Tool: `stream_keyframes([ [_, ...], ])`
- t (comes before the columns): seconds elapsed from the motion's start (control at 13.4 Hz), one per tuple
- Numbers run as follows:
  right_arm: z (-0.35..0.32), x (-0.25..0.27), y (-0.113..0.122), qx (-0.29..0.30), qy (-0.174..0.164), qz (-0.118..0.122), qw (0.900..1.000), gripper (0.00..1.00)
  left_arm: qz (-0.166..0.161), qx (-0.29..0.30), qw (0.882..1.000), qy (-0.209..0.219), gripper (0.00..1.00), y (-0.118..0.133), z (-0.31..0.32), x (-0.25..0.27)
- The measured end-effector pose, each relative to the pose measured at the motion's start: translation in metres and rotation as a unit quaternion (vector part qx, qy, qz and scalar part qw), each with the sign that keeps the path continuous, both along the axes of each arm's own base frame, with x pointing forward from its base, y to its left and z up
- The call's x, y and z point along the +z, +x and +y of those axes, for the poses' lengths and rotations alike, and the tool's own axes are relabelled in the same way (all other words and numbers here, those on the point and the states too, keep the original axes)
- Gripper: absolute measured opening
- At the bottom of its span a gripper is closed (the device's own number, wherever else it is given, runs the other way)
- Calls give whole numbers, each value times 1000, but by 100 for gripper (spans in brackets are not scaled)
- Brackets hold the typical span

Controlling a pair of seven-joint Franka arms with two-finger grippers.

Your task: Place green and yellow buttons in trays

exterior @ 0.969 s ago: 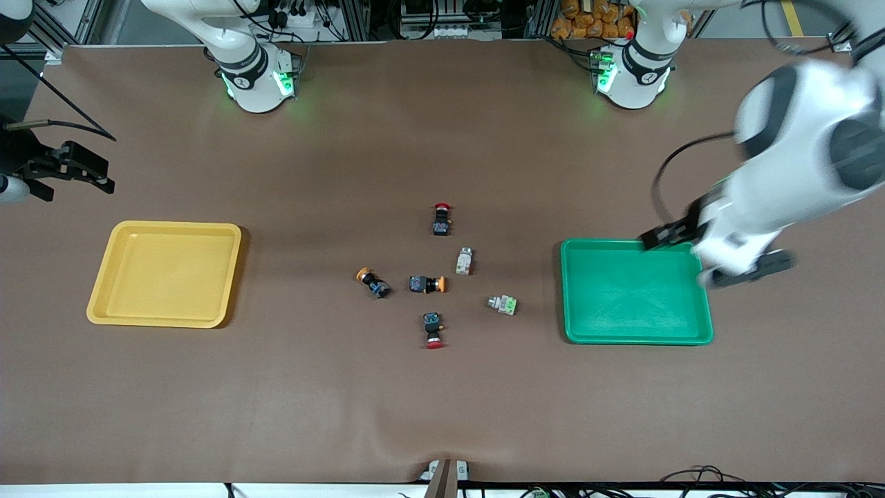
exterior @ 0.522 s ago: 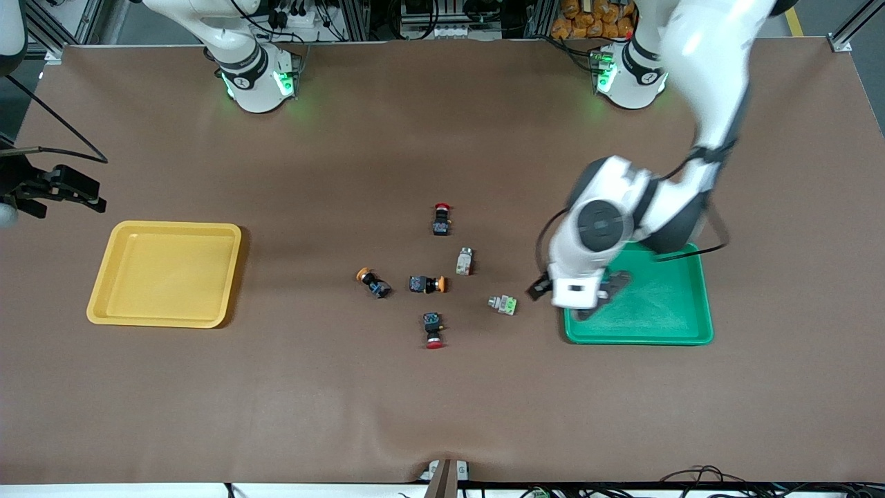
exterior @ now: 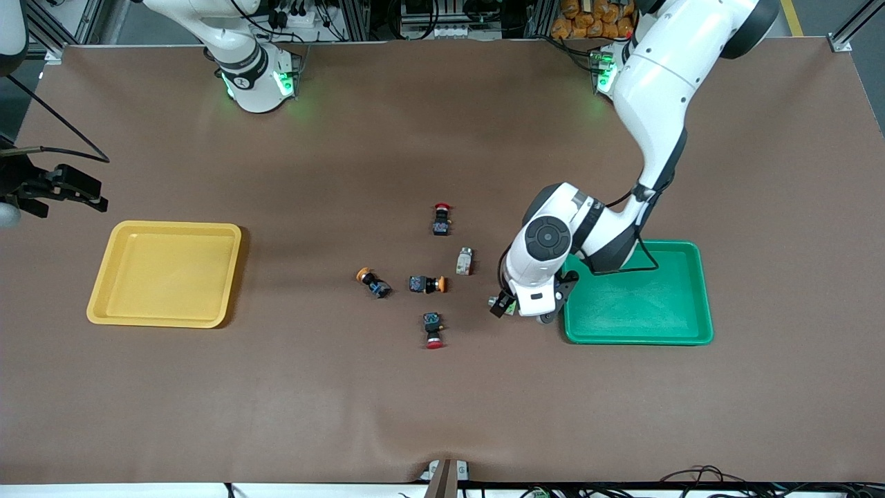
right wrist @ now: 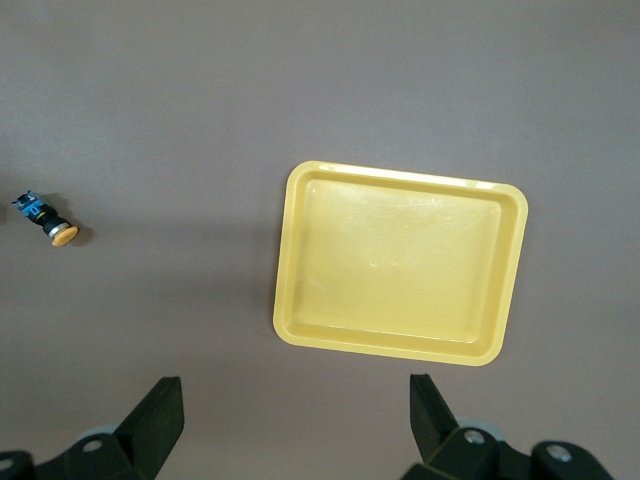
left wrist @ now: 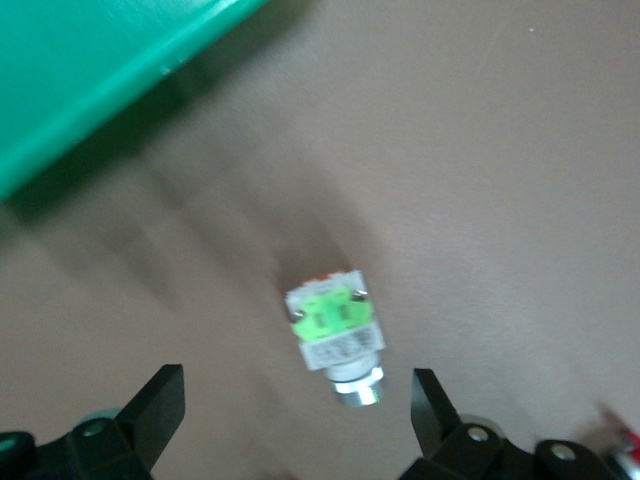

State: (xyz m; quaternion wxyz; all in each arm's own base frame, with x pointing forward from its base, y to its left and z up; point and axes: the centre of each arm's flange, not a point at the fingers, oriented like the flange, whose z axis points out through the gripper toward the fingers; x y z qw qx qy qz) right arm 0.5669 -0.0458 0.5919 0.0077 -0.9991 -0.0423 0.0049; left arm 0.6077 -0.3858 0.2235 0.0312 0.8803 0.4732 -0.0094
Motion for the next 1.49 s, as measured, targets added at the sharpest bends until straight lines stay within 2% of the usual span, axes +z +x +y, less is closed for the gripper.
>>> stream_keyframes([
  [0.15,0,-1,0,-1,0,4,1000,100,-5,17,1000,7,100,1,-5,-16],
  [0.37,1,-10,-2,-1,2,26,1000,100,-17,30,999,23,100,0,-10,-40],
  [0.45,1,-19,2,-1,2,34,999,100,-21,30,999,22,95,0,-12,-43],
  [0.52,1,-33,8,-1,3,46,999,100,-23,31,999,20,94,2,-12,-45],
  [0.6,3,-50,14,1,4,60,998,100,-25,31,999,19,86,3,-11,-46],
  [0.75,16,-74,24,13,7,79,997,100,-30,20,999,19,62,7,-9,-43],
  [0.89,57,-74,27,47,5,77,996,100,-38,-3,999,20,41,19,2,-34],
  [1.04,113,-65,26,90,2,68,994,100,-19,-43,998,46,41,36,35,-8],
  [1.27,166,-71,25,132,0,57,990,100,16,-108,991,77,41,61,123,68],
  [1.49,202,-91,35,158,0,34,987,100,54,-139,985,86,41,54,207,74],
])
